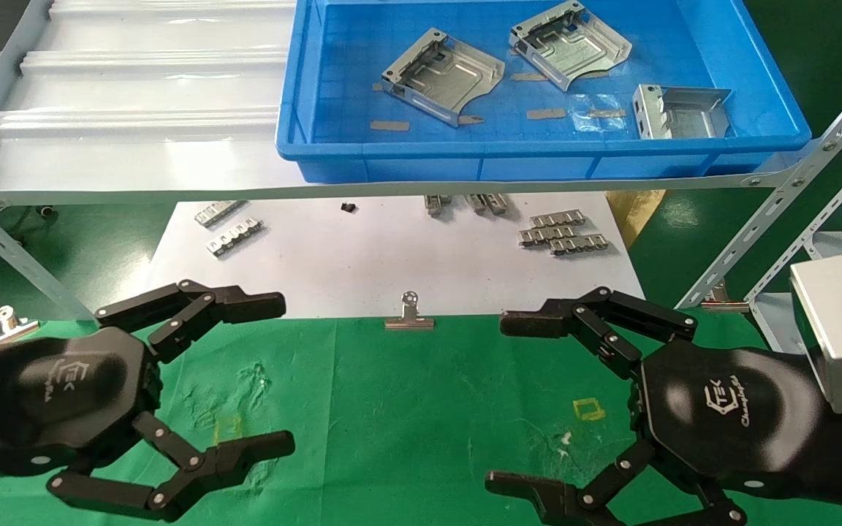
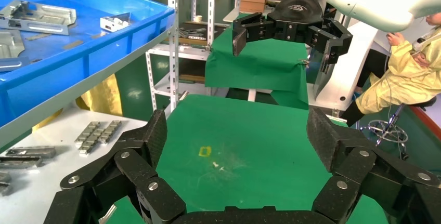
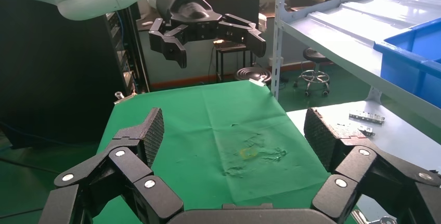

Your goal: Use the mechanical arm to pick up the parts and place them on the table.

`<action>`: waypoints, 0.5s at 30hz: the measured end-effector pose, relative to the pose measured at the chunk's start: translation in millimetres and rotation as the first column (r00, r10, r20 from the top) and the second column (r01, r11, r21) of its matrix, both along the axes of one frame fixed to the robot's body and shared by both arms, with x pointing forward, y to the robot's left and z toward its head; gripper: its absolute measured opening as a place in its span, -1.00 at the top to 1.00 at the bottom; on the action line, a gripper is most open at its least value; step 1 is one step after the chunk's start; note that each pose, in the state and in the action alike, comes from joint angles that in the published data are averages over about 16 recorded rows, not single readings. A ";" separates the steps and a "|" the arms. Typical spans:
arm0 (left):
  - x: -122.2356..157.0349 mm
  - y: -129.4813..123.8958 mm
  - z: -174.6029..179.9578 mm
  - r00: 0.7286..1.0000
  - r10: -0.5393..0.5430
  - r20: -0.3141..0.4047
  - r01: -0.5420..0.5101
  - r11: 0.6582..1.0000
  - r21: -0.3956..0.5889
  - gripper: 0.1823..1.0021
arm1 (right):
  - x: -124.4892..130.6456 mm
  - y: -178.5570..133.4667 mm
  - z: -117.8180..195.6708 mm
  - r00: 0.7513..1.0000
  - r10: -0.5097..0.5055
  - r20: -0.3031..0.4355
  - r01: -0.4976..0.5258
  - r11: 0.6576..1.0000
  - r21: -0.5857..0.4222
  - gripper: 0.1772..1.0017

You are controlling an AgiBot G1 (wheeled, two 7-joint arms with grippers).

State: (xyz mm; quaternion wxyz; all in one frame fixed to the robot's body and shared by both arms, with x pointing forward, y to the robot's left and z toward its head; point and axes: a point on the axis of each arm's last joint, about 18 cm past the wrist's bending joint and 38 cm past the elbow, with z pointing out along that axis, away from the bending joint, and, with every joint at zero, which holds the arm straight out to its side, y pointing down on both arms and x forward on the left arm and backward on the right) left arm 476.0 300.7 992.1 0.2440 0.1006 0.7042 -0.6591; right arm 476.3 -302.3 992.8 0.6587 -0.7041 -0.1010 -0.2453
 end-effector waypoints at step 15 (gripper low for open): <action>0.0 0.0 0.0 1.000 0.000 0.000 0.000 1.000 0.000 -0.63 | 0.0 0.0 0.0 1.000 0.000 0.000 0.000 1.000 0.000 -1.00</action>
